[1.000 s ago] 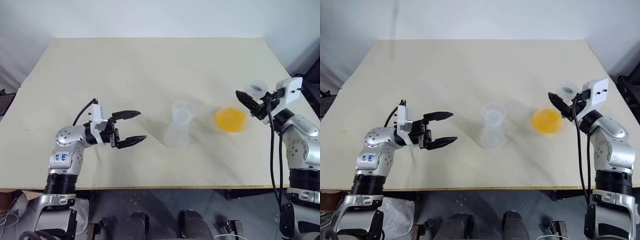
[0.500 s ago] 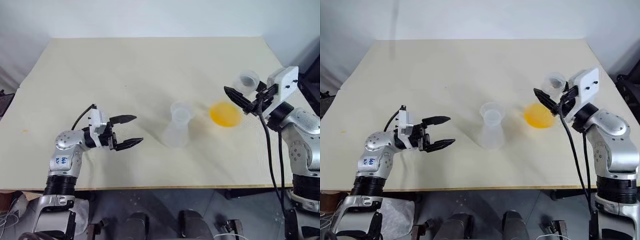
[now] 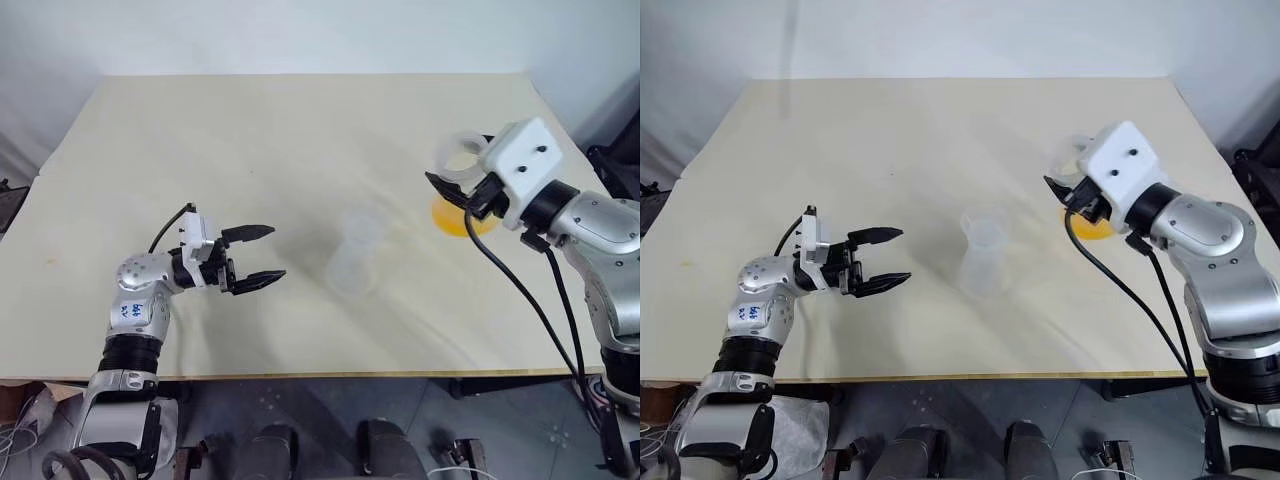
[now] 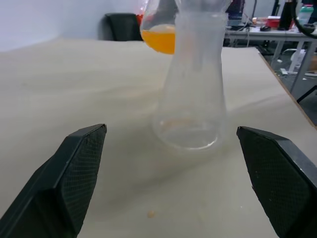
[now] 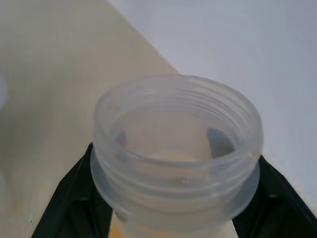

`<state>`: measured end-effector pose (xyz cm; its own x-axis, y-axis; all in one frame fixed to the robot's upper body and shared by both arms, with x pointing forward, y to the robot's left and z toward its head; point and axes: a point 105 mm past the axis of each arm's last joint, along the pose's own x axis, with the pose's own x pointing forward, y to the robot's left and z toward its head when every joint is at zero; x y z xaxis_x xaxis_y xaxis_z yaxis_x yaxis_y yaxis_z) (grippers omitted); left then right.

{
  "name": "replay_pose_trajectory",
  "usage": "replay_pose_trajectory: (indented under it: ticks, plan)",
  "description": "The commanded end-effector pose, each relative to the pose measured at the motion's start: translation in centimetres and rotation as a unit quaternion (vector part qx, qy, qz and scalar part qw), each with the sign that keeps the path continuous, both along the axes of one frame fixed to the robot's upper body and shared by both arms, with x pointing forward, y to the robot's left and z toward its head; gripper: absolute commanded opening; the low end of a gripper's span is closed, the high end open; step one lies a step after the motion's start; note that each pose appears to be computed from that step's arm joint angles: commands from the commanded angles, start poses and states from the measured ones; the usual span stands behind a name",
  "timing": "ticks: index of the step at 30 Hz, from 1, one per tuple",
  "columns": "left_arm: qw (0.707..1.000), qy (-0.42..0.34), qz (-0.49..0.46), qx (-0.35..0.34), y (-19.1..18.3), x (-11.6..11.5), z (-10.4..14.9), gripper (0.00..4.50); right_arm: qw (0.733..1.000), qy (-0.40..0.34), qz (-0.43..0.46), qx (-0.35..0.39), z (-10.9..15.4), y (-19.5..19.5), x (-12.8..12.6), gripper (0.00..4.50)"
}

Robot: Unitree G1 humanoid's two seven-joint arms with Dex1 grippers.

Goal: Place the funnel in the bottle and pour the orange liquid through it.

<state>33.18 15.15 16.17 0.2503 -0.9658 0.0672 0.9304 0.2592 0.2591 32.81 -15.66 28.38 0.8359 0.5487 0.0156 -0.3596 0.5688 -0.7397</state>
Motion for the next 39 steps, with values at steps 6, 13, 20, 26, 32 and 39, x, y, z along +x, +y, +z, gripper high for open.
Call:
replay_pose_trajectory:
  ticks: [6,13,20,26,32,39]
  plan:
    - [1.000,-0.012,-0.014,-0.019,0.0,-0.4,1.2,4.50,0.992,-0.091,0.015,-0.089,2.6,2.7,-0.9,2.47]
    - [1.000,-0.002,-0.029,-0.011,-0.1,-1.2,0.7,4.50,0.977,-0.118,0.014,-0.179,1.8,3.8,-0.5,2.47]
    - [0.999,-0.001,-0.034,-0.010,-0.5,-1.1,0.8,4.50,0.961,-0.151,0.026,-0.230,2.0,5.2,-0.6,2.47]
    - [0.999,-0.004,-0.038,-0.015,-0.7,-1.1,1.0,4.50,0.949,-0.165,0.030,-0.269,1.3,6.0,-0.8,2.47]
    - [0.998,-0.005,-0.049,-0.050,-1.0,-1.2,2.0,4.50,0.943,-0.177,0.031,-0.279,1.4,6.6,-0.8,2.47]
    - [0.996,-0.016,-0.063,-0.053,-0.6,-2.1,1.9,4.50,0.934,-0.192,0.035,-0.300,1.4,7.0,-1.0,2.47]
